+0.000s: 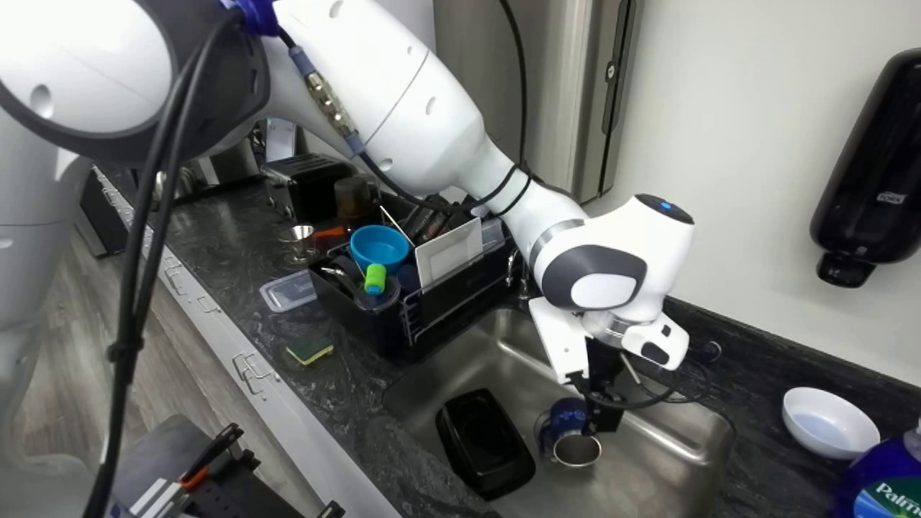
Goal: Pick up the cup in the sink and position it upright on the right within the sink
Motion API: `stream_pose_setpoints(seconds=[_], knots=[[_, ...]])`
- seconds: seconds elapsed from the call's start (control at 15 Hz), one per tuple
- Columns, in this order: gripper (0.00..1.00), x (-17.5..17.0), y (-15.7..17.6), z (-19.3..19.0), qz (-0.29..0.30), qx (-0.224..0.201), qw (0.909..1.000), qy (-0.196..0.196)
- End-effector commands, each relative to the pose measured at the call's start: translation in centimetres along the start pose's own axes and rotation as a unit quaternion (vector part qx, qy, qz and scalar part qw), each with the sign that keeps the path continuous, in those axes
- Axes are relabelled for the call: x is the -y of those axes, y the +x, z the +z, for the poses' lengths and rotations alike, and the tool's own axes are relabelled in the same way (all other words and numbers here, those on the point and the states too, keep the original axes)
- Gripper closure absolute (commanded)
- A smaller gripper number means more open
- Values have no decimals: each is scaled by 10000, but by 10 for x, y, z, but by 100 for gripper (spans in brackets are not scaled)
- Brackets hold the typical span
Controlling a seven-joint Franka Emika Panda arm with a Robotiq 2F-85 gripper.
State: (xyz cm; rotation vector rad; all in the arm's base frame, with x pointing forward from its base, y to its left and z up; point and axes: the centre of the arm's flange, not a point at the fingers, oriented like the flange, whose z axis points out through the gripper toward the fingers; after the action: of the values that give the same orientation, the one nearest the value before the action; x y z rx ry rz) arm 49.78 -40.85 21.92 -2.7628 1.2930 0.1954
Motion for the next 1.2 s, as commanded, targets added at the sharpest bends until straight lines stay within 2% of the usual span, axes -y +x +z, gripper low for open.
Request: stream_pose_setpoints(seconds=[0.0, 0.13, 0.33, 0.6, 1.13], knots=[[0, 0, 14, 38, -186, 37, 9981, 589], [0, 1, 17, 58, -257, 9, 9964, 806], [0, -7, 17, 75, -629, -116, 9939, 894], [0, -25, 10, 77, -1108, -260, 9885, 998], [0, -39, 12, 78, -998, -75, 9849, 1411]])
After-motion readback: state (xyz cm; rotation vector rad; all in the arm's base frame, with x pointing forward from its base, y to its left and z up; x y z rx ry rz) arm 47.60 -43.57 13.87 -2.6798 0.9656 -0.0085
